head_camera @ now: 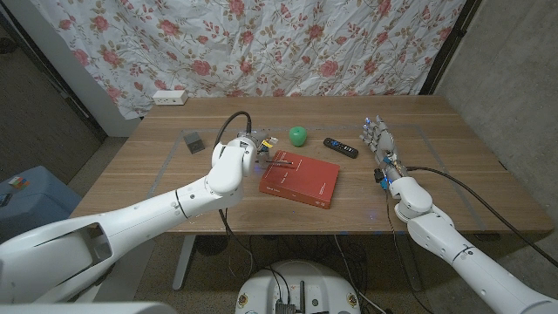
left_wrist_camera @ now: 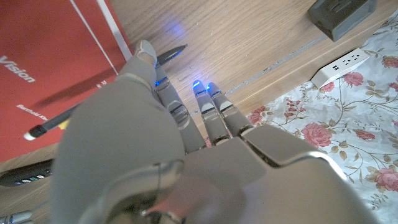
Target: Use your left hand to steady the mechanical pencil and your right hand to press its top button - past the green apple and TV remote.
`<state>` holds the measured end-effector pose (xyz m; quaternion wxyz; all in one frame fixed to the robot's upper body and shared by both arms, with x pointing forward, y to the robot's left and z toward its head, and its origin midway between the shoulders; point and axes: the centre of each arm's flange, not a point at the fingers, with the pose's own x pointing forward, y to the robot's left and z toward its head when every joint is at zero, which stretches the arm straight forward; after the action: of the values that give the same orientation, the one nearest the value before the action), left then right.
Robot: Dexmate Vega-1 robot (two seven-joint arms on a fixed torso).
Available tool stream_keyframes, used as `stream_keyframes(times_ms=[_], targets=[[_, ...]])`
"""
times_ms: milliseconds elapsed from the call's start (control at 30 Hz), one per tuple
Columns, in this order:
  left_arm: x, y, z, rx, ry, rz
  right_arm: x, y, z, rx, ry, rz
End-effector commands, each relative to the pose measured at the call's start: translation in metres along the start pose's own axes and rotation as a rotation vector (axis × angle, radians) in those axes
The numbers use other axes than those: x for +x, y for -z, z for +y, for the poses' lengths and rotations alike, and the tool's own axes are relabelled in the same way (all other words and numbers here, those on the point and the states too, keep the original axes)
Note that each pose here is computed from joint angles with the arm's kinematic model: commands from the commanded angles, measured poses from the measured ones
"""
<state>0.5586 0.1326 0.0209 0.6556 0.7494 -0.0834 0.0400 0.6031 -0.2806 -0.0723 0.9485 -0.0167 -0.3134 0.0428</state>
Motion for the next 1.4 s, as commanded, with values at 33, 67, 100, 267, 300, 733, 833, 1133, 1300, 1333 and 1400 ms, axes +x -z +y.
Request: stream_keyframes(times_ms=[33, 67, 100, 267, 300, 733, 833, 1133, 1300, 1333, 1400], targets=[[0.000, 0.000, 0.000, 0.054, 0.016, 0.008, -0.001, 0.003, 0.002, 0.011, 0.005, 0.004], [-0.001, 0.000, 0.000, 0.050, 0.016, 0.015, -0.001, 0.003, 0.002, 0.006, 0.005, 0.005], [-0.001, 0.001, 0.000, 0.053, 0.014, 0.012, -0.001, 0.003, 0.002, 0.003, 0.006, 0.006], [-0.002, 0.002, 0.002, 0.060, 0.012, 0.023, -0.002, 0.004, 0.001, 0.021, 0.009, 0.005], [-0.003, 0.002, 0.003, 0.058, 0.011, 0.027, -0.002, 0.005, 0.001, 0.019, 0.009, 0.005], [-0.004, 0.006, 0.008, 0.078, 0.008, 0.039, -0.001, 0.006, 0.002, 0.024, 0.013, 0.009], [-0.004, 0.007, 0.008, 0.088, 0.010, 0.043, -0.001, 0.007, 0.002, 0.037, 0.015, 0.005], [-0.003, 0.005, 0.009, 0.116, 0.017, 0.039, -0.001, 0.008, 0.001, 0.041, 0.019, 0.006], [-0.003, 0.005, 0.011, 0.118, 0.014, 0.045, -0.003, 0.008, -0.001, 0.044, 0.027, 0.005], [-0.003, 0.006, 0.012, 0.119, 0.015, 0.045, -0.003, 0.008, -0.001, 0.047, 0.029, 0.005], [-0.003, 0.006, 0.013, 0.122, 0.019, 0.046, -0.004, 0.009, -0.001, 0.047, 0.031, 0.004]])
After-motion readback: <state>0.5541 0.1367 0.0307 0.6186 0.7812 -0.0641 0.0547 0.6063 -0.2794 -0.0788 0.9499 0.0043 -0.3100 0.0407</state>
